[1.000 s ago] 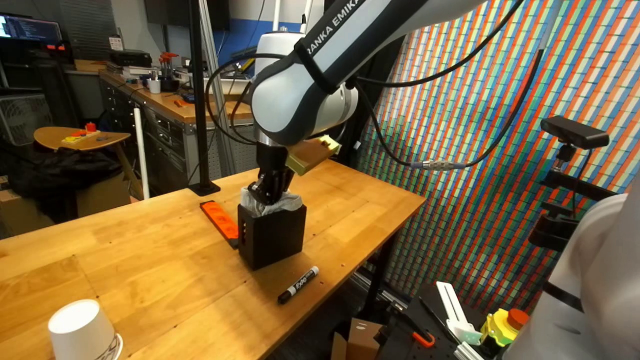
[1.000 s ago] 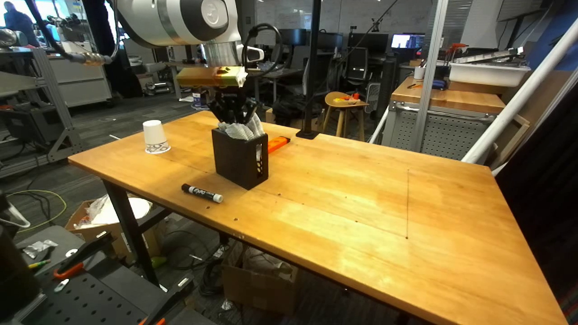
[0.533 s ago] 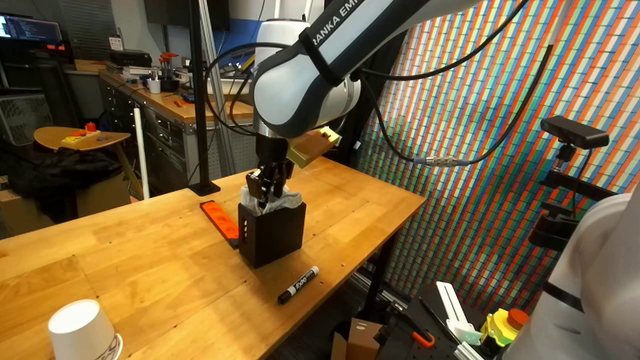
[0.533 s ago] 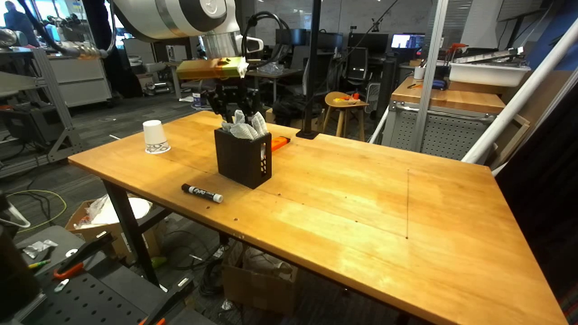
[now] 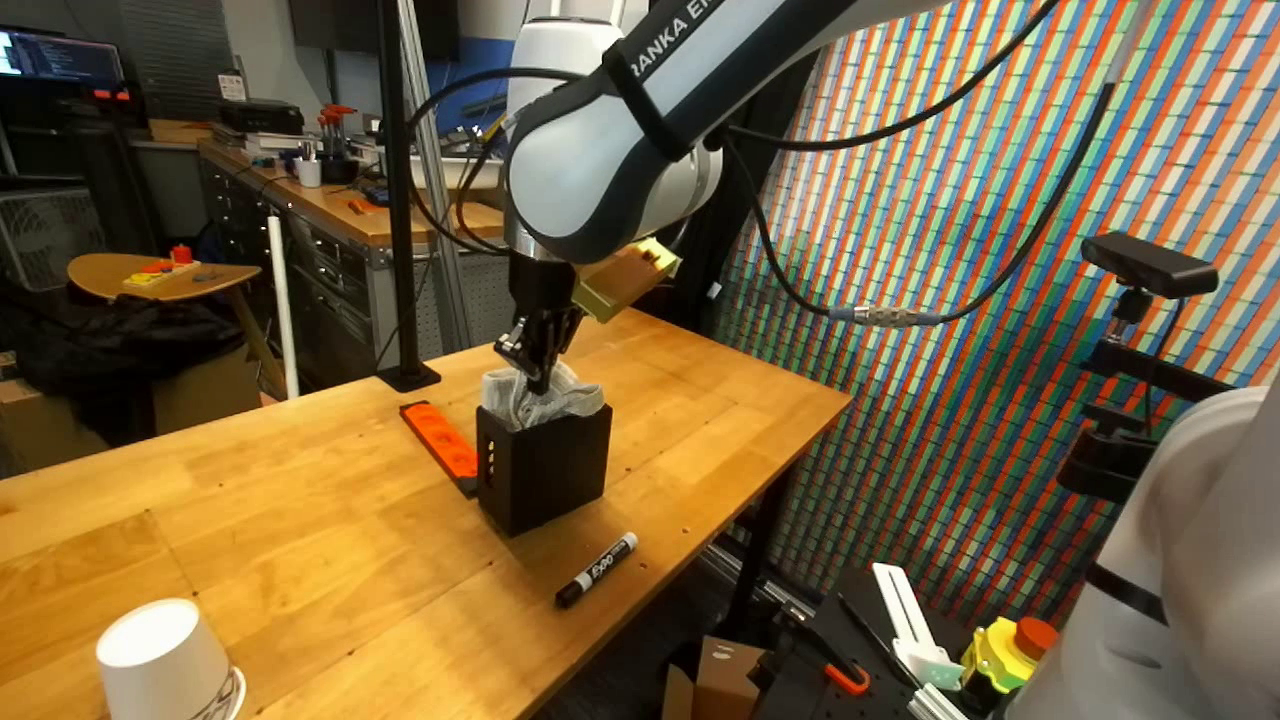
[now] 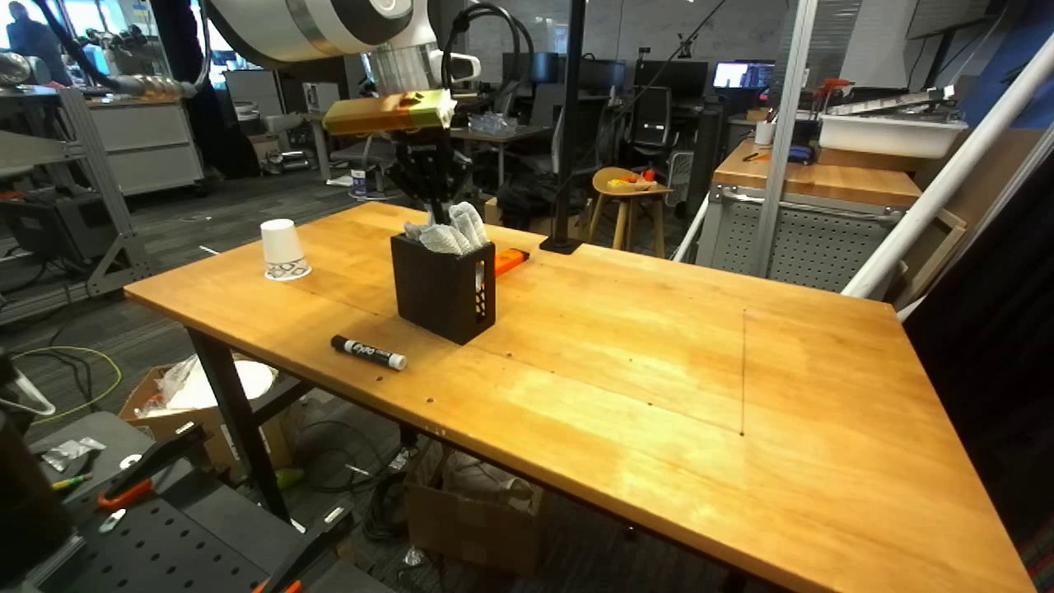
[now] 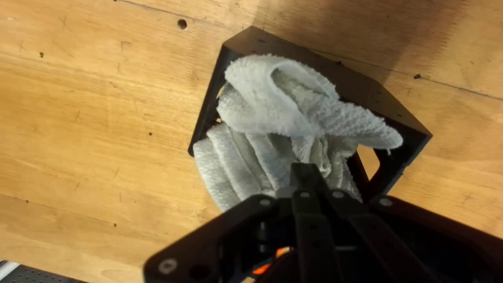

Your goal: Put the towel inside the box

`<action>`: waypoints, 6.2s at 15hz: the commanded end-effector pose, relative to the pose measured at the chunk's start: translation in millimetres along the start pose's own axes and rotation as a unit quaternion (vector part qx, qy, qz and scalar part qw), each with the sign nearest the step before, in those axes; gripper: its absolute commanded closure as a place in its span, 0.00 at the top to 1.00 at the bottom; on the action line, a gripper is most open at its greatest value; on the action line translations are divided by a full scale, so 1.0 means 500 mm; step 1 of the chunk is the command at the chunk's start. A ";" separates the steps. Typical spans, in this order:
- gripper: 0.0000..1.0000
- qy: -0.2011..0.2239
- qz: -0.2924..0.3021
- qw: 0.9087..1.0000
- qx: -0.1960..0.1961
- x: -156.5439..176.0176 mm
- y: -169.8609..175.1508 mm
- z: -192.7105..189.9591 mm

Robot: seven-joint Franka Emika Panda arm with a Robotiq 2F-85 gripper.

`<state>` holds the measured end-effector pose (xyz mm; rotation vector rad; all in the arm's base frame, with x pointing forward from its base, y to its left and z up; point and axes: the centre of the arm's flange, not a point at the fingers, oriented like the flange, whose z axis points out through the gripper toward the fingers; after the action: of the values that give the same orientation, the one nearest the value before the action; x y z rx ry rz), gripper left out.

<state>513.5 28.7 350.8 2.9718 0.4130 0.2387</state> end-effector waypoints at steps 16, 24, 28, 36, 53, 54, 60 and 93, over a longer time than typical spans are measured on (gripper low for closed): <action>0.01 0.072 -0.009 0.997 -0.022 0.093 0.029 -0.056; 0.03 0.046 0.000 0.999 -0.020 0.072 0.049 -0.004; 0.03 0.048 0.009 0.998 -0.036 0.066 0.062 -0.036; 0.03 0.033 0.021 0.999 -0.035 -0.010 0.024 -0.043; 0.03 -0.007 0.023 1.000 -0.019 -0.073 -0.026 -0.002; 0.03 -0.010 0.020 1.000 -0.019 -0.073 -0.032 0.001; 0.03 -0.021 0.000 1.000 -0.017 -0.063 -0.068 0.012; 0.03 -0.065 0.132 0.987 -0.059 -0.002 -0.042 0.066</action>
<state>508.7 45.9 305.1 2.9601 0.1238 0.1048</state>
